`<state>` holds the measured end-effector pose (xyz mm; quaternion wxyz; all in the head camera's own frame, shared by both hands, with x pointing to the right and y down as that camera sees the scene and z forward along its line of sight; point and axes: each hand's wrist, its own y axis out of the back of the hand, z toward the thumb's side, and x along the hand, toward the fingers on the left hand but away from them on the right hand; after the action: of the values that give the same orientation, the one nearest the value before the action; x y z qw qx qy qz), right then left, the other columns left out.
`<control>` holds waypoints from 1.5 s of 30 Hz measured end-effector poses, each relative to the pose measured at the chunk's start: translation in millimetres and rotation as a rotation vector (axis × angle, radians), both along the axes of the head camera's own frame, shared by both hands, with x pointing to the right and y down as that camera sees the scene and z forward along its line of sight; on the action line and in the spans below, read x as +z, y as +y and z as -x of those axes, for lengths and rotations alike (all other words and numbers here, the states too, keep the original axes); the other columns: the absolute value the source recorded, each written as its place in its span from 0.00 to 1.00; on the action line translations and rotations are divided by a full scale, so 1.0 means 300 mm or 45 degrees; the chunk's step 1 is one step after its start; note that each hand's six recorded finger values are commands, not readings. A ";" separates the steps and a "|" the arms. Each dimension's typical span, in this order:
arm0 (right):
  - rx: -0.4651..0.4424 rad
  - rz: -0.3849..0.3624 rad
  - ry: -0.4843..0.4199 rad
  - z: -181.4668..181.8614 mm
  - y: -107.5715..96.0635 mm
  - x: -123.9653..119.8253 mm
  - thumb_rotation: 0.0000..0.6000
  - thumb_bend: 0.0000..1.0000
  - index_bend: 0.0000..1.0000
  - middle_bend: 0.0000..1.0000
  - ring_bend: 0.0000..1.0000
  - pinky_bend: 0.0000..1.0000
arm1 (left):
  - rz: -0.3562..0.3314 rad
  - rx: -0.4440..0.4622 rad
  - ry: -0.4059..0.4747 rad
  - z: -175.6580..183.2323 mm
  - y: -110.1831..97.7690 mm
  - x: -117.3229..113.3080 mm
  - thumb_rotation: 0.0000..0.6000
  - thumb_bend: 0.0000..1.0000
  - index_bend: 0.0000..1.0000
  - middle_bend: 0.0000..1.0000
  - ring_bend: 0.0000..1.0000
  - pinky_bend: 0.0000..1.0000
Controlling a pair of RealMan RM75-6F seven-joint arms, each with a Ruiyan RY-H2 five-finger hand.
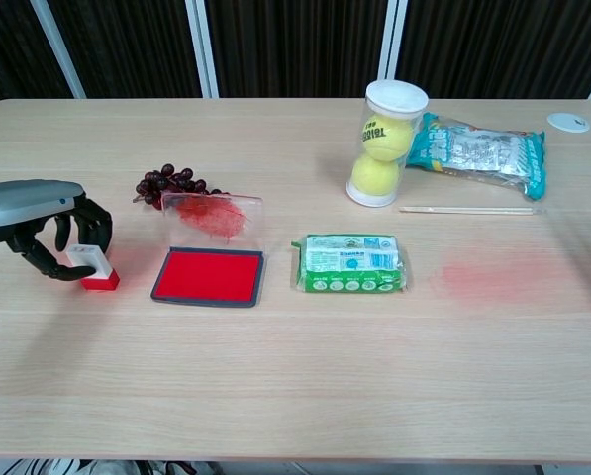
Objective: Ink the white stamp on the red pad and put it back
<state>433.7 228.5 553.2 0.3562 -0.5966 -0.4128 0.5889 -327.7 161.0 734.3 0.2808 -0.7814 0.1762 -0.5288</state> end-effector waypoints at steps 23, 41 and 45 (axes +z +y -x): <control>-0.001 0.001 0.001 0.000 0.001 0.000 1.00 0.26 0.12 0.00 0.00 0.19 | 0.010 0.004 -0.038 0.004 0.001 0.002 1.00 0.34 0.46 0.37 0.31 0.42; -0.002 0.000 0.001 0.000 0.001 0.000 1.00 0.26 0.12 0.00 0.00 0.19 | -0.010 0.011 -0.088 0.023 -0.012 -0.008 1.00 0.13 0.14 0.07 0.07 0.16; -0.003 -0.001 0.001 0.000 0.001 0.000 1.00 0.26 0.12 0.00 0.00 0.19 | -0.056 -0.002 -0.086 0.029 -0.036 -0.043 1.00 0.13 0.10 0.01 0.01 0.08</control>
<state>433.7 228.7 553.2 0.3570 -0.5968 -0.4123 0.5885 -336.5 150.3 721.4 0.3033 -0.7565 0.1789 -0.5511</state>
